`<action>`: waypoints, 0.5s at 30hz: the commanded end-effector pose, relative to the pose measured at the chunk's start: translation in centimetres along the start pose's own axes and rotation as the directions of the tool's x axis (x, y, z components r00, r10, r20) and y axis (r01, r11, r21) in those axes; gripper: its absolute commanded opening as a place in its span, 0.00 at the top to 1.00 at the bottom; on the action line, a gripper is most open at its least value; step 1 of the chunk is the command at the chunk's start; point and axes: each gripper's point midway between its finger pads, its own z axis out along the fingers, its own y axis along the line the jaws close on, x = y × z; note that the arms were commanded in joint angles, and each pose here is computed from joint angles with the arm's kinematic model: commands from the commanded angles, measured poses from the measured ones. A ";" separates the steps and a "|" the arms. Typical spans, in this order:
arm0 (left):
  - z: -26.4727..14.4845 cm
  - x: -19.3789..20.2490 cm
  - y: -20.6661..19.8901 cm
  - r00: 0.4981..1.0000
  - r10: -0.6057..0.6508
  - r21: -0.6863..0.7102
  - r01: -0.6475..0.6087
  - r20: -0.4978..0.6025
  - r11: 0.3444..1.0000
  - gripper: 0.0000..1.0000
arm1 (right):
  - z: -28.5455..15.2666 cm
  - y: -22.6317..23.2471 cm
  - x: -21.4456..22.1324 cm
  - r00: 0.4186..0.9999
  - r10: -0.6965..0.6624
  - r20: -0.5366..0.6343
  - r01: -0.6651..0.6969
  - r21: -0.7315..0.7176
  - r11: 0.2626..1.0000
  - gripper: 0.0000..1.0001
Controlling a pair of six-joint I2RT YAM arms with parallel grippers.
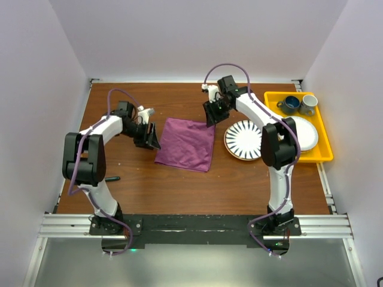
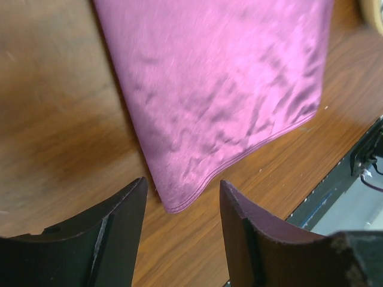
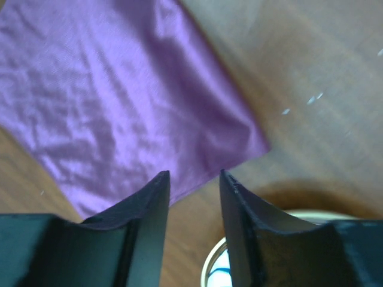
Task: Fold the napkin into a case and place the utensils inside
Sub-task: Rotate the square-folded napkin at the center of the board.
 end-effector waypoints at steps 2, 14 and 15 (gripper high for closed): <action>1.7 1.2 1.3 0.999 -0.017 -0.003 0.017 -0.042 1.000 0.39 | 0.3 -2.2 -5.1 0.989 -0.066 0.129 0.054 0.092 0.994 0.46; 4.0 2.3 2.9 0.993 -0.019 -0.013 0.017 -0.120 1.000 0.74 | 4.9 -3.6 -4.4 0.994 -0.050 0.093 0.043 0.071 0.997 0.54; 4.0 2.3 3.2 0.992 -0.020 -0.025 0.018 -0.125 1.000 0.82 | 5.0 -3.4 -3.8 0.996 -0.042 0.075 0.038 0.059 0.998 0.56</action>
